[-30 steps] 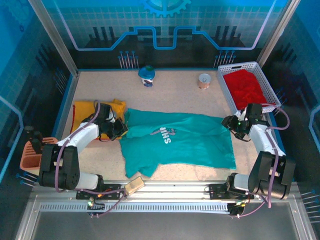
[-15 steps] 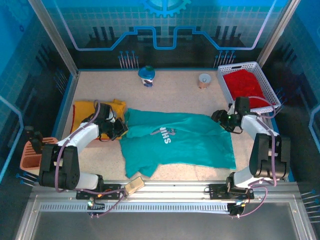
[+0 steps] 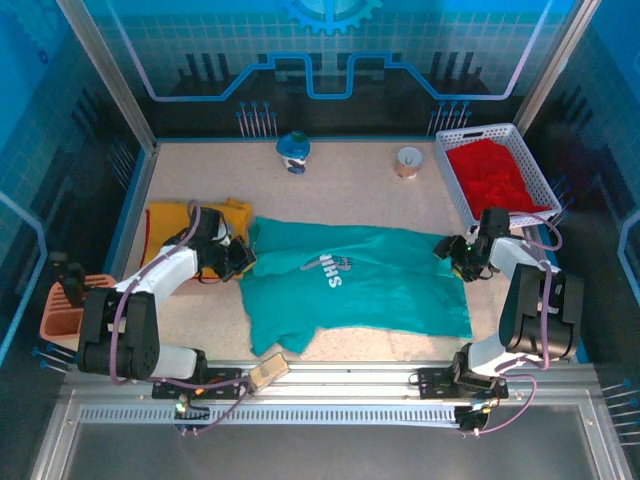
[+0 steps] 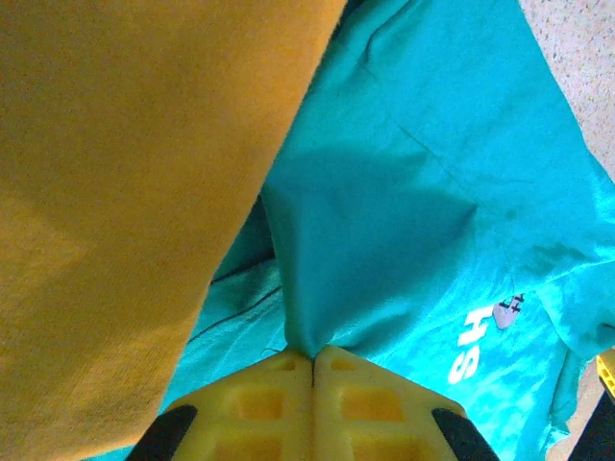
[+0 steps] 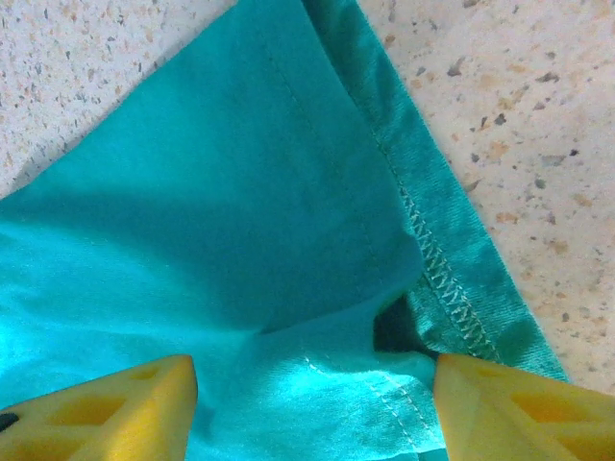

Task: Fold and stack the t-shirts

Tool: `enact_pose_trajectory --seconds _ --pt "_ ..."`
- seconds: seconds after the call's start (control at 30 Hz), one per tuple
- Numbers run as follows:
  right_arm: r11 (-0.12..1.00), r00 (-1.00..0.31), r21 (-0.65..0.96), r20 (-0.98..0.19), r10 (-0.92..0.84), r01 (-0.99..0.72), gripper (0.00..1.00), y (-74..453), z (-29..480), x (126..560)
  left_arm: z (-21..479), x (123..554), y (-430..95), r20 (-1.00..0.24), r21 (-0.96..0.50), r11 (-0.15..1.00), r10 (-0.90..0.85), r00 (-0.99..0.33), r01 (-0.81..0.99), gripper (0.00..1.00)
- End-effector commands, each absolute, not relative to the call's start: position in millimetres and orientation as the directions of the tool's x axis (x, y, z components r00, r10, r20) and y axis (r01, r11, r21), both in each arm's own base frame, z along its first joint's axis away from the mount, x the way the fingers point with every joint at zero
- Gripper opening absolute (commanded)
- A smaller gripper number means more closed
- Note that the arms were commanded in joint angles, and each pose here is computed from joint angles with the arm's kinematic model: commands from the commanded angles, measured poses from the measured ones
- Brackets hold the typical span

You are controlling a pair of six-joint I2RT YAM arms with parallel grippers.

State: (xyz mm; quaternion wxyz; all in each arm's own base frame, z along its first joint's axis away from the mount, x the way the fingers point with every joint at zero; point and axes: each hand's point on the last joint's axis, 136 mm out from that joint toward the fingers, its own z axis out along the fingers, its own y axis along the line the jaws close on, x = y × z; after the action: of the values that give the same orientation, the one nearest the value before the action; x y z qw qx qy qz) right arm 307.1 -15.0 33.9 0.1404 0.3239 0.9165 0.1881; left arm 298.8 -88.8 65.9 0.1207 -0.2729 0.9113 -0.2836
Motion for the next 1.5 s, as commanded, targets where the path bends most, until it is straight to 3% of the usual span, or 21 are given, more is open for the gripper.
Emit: enact_pose_trajectory --seconds 0.0,0.73,1.23,1.47 --pt "0.72 -0.747 0.445 -0.155 0.647 0.532 0.67 -17 43 307 79 300 -90 -0.086 -0.602 0.695 -0.546 -0.834 -0.393 0.0" --pt "0.738 -0.742 0.434 -0.203 0.639 0.517 0.68 -22 55 298 59 319 -79 -0.058 -0.532 0.735 -0.527 -0.848 -0.42 0.0" --pt "0.745 -0.747 0.43 -0.209 0.631 0.51 0.68 -22 54 295 58 377 -85 -0.028 -0.568 0.697 -0.547 -0.837 -0.437 0.0" --pt "0.739 -0.744 0.441 -0.208 0.636 0.509 0.68 -22 55 295 76 365 -90 -0.027 -0.6 0.677 -0.55 -0.835 -0.426 0.0"
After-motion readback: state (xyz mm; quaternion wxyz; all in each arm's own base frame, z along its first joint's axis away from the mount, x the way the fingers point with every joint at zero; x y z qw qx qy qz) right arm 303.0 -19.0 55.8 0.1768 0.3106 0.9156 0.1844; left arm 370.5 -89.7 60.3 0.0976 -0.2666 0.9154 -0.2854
